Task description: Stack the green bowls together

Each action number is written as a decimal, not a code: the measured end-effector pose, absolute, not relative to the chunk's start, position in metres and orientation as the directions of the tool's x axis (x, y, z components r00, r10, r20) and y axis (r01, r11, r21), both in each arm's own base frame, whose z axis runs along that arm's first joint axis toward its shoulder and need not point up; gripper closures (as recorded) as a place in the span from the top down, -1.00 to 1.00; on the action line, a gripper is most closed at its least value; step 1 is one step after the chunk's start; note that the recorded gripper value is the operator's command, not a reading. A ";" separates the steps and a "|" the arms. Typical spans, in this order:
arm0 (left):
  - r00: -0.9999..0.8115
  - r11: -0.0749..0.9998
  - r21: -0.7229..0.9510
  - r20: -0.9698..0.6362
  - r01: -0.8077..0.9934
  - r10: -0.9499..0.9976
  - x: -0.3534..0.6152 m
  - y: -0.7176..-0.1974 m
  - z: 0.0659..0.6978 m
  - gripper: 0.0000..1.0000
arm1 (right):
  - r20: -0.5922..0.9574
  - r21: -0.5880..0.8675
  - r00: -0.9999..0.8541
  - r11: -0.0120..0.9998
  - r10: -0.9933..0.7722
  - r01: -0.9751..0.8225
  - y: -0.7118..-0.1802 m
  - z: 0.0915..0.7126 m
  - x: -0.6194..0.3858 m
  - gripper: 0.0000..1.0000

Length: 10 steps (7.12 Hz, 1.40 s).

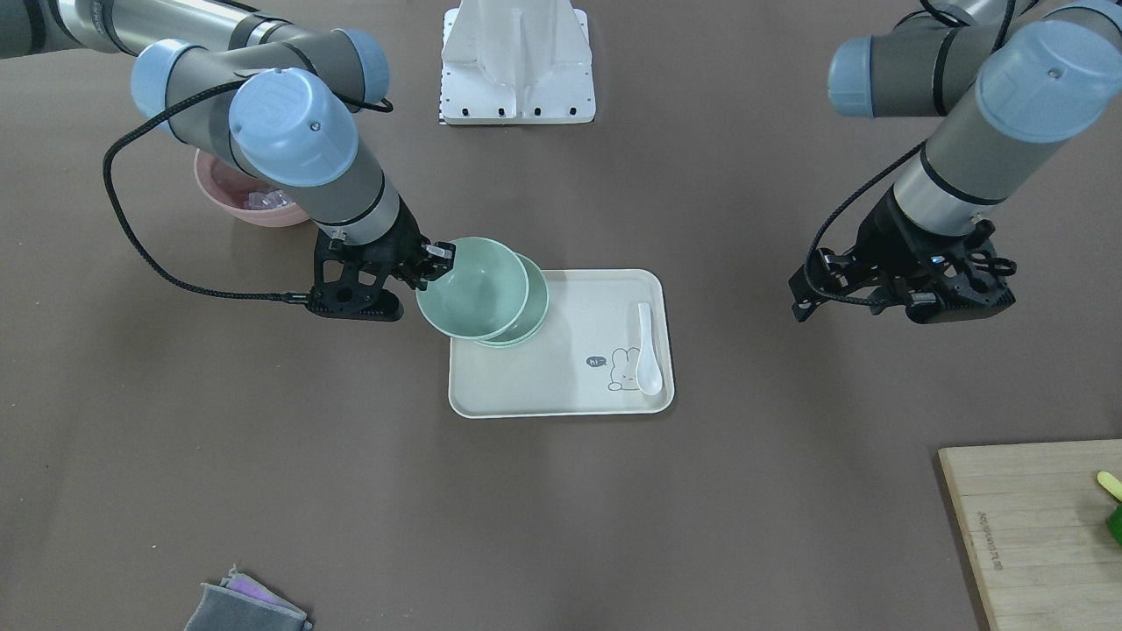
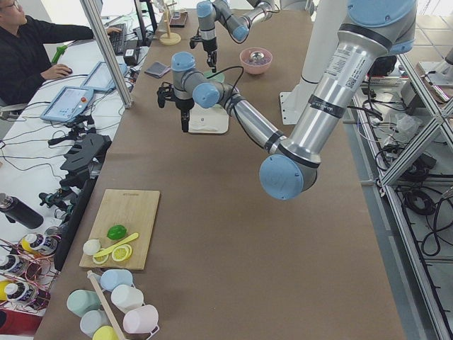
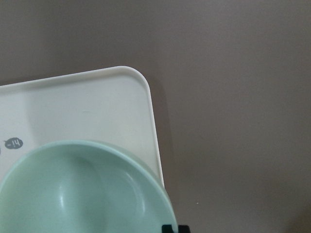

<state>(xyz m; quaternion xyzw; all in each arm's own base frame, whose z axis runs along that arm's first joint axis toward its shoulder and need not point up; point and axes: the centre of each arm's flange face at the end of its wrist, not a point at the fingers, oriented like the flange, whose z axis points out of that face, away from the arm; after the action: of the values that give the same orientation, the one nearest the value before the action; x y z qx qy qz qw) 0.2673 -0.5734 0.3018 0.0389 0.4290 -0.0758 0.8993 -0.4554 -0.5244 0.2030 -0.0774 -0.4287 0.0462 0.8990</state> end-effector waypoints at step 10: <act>0.624 0.986 -0.001 -0.774 0.166 -0.106 0.271 -0.575 0.307 0.96 | 0.773 -0.170 0.623 0.985 0.117 0.025 -0.516 0.213 -0.495 -1.00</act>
<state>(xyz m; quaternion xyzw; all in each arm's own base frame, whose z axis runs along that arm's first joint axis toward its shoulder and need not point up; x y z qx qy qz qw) 0.2713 -0.5752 0.3072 0.0350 0.4268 -0.0755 0.9005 -0.4947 -0.5161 0.2127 -0.0823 -0.4335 0.0257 0.8970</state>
